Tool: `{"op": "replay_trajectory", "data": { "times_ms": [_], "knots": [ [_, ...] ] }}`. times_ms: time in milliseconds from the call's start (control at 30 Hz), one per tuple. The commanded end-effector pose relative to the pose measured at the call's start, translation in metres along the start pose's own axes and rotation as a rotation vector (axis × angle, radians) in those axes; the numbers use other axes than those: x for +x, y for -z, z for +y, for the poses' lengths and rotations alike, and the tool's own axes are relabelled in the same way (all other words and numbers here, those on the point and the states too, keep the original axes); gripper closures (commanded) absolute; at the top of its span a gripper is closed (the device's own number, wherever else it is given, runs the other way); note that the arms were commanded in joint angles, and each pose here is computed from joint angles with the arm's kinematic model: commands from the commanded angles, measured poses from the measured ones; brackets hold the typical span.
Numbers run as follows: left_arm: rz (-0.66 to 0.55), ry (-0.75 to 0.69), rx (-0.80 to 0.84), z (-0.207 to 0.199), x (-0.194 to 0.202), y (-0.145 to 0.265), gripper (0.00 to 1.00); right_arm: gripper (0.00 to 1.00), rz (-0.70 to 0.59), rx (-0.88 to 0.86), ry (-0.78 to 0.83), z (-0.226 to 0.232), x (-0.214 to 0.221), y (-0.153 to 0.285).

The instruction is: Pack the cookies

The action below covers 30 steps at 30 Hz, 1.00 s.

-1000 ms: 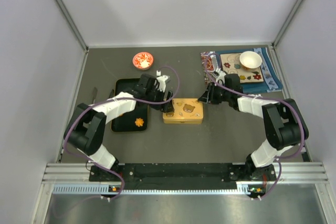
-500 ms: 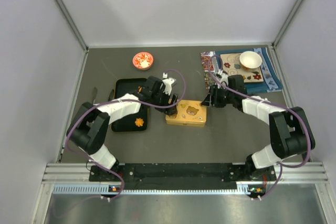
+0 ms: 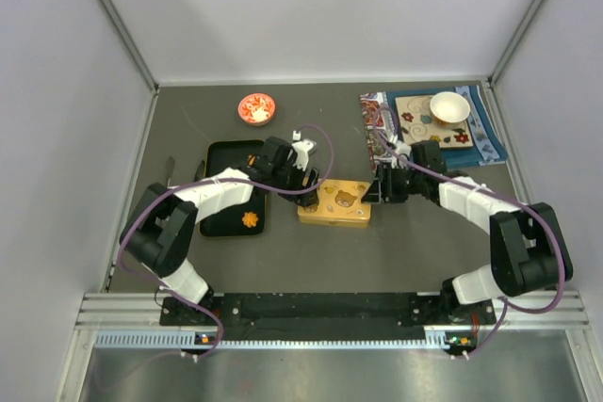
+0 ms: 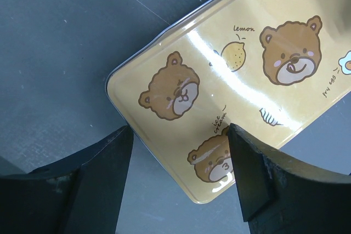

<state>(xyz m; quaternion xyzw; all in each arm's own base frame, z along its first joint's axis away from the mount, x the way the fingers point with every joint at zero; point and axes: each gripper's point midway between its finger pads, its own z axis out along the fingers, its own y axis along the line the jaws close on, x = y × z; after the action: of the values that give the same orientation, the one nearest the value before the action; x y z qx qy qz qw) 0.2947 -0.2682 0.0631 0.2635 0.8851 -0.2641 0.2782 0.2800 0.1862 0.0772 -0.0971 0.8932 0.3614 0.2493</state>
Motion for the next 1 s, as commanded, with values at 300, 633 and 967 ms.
{"op": "replay_trajectory", "data": {
  "times_ms": [300, 633, 967],
  "knots": [
    [0.031, -0.041, -0.037, 0.005, 0.014, -0.004, 0.26, 0.50, 0.149, -0.056, -0.006, -0.005, 0.042, -0.003],
    [0.022, -0.043, -0.034, 0.004, 0.012, -0.002, 0.26, 0.61, 0.264, -0.037, -0.087, -0.017, 0.062, -0.014],
    [0.024, -0.035, -0.034, 0.004, 0.014, -0.001, 0.25, 0.78, 0.348, 0.055, -0.056, -0.024, 0.075, -0.022]
  ]
}}
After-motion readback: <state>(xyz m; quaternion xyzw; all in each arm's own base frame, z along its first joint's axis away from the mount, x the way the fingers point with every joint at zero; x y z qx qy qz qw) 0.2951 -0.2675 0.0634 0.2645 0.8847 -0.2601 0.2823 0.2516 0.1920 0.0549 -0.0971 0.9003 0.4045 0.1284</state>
